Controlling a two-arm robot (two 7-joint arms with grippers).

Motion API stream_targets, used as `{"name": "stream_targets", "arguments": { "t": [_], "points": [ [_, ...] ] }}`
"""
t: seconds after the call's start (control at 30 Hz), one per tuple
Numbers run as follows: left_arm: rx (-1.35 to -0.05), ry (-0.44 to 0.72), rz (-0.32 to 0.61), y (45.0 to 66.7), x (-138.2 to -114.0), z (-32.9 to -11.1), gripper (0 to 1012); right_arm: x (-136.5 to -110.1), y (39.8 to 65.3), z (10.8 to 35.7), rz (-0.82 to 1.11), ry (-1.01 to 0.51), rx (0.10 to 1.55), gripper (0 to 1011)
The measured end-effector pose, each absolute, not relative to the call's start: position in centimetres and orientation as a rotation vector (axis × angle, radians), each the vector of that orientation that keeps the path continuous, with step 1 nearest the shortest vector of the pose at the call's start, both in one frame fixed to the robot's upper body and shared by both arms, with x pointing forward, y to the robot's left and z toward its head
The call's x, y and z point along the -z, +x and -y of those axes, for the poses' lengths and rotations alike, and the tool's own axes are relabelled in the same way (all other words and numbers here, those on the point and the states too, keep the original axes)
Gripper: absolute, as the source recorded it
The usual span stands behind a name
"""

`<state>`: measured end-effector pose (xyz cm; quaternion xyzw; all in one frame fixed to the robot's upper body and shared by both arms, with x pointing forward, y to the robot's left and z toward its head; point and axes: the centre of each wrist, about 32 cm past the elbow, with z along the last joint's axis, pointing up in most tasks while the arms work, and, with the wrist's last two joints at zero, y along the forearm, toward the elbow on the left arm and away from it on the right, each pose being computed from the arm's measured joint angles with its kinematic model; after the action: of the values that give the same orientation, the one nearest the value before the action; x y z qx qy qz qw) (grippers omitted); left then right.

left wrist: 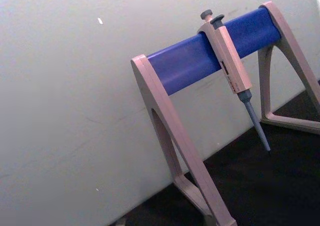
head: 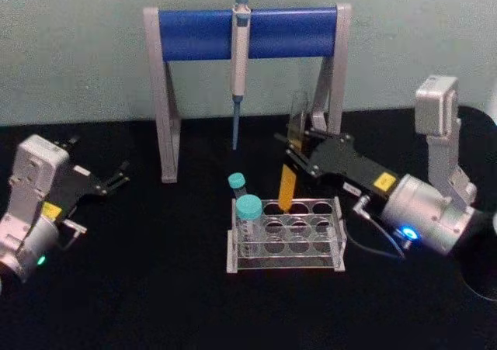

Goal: Pick up the test tube from the test tube rack, shake it, then place it back into the test tube rack.

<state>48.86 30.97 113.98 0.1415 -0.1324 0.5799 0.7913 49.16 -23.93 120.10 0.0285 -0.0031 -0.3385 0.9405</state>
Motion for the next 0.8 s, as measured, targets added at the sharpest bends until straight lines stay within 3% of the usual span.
{"name": "stream_targets", "arguments": {
  "t": [0.33, 0.8],
  "points": [
    [-1.248, 0.304, 0.285, 48.9, -114.0, -31.0, 1002, -120.0, 51.1, 23.4, 0.050, 0.077, 0.782, 227],
    [-1.248, 0.304, 0.285, 48.9, -114.0, -31.0, 1001, -120.1, 50.8, 24.6, 0.068, 0.050, 0.855, 227]
  ]
}}
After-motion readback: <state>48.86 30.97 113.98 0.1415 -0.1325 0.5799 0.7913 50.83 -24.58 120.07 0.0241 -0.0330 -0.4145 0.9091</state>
